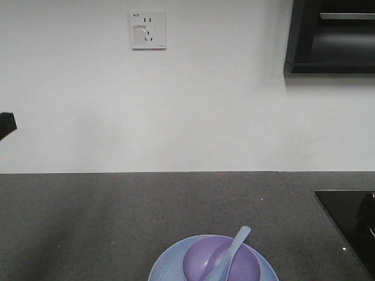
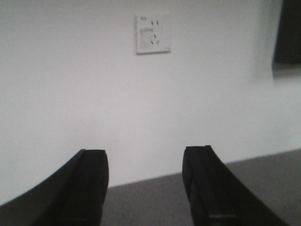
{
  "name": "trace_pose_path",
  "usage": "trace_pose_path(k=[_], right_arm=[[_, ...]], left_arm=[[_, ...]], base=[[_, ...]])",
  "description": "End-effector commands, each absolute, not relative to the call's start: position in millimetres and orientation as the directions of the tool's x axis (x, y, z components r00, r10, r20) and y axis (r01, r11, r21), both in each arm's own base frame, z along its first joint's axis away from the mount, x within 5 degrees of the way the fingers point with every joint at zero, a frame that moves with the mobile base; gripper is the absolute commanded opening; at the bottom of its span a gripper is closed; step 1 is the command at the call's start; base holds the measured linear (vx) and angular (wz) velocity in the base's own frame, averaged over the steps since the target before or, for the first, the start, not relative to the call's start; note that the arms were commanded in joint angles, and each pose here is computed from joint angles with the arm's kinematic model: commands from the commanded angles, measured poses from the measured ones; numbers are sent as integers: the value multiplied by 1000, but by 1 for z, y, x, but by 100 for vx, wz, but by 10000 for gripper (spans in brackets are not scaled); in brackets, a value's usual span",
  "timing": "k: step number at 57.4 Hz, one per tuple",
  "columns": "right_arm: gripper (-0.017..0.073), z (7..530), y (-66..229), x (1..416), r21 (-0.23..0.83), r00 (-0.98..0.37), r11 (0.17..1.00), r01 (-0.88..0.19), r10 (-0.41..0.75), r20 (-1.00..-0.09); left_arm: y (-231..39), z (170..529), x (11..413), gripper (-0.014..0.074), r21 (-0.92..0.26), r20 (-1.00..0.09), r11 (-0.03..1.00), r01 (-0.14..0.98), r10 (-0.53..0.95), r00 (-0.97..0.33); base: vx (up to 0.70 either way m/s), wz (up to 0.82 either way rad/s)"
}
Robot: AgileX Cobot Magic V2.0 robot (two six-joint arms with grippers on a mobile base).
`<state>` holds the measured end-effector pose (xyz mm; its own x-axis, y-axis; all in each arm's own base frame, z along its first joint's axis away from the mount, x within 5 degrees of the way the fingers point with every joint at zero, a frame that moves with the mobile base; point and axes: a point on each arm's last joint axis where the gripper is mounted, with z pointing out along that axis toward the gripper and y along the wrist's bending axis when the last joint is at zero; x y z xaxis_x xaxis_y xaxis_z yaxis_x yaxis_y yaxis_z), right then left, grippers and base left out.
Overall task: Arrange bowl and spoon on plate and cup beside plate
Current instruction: 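Reach the left gripper to the brown paper cup and grasp its rim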
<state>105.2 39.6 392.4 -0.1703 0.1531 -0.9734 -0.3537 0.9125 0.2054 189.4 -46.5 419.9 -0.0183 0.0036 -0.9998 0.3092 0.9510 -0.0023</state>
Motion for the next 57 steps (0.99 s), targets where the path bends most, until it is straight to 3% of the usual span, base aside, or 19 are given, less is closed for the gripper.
trace_pose_path(k=[1, 13, 19, 25, 40, 57], right_arm=[[498, 407, 37, 107, 204, -80, 917, -342, 187, -979], [498, 407, 37, 107, 204, -80, 917, -342, 187, -979], [498, 407, 37, 107, 204, -79, 917, -342, 188, -979], [498, 407, 37, 107, 204, -80, 917, -342, 187, -979], [498, 407, 37, 107, 204, -80, 917, -342, 187, -979], [498, 407, 37, 107, 204, -80, 917, -342, 187, -979]], left_arm=[[-34, 430, 183, 447, -7, -994, 967, 253, 21, -107], [11, 447, 171, 447, 112, -945, 992, -63, 87, -316], [26, 449, 175, 447, 128, -922, 980, -155, 60, -382], [34, 439, 196, 447, 120, -877, 977, -174, 22, -481], [54, 407, 253, 447, 187, -646, 965, -184, -20, -763], [59, 367, 282, 447, 192, -439, 968, -160, -61, -897]], base=[[0, 0], [0, 0], [0, 0], [0, 0], [0, 0], [0, 0]])
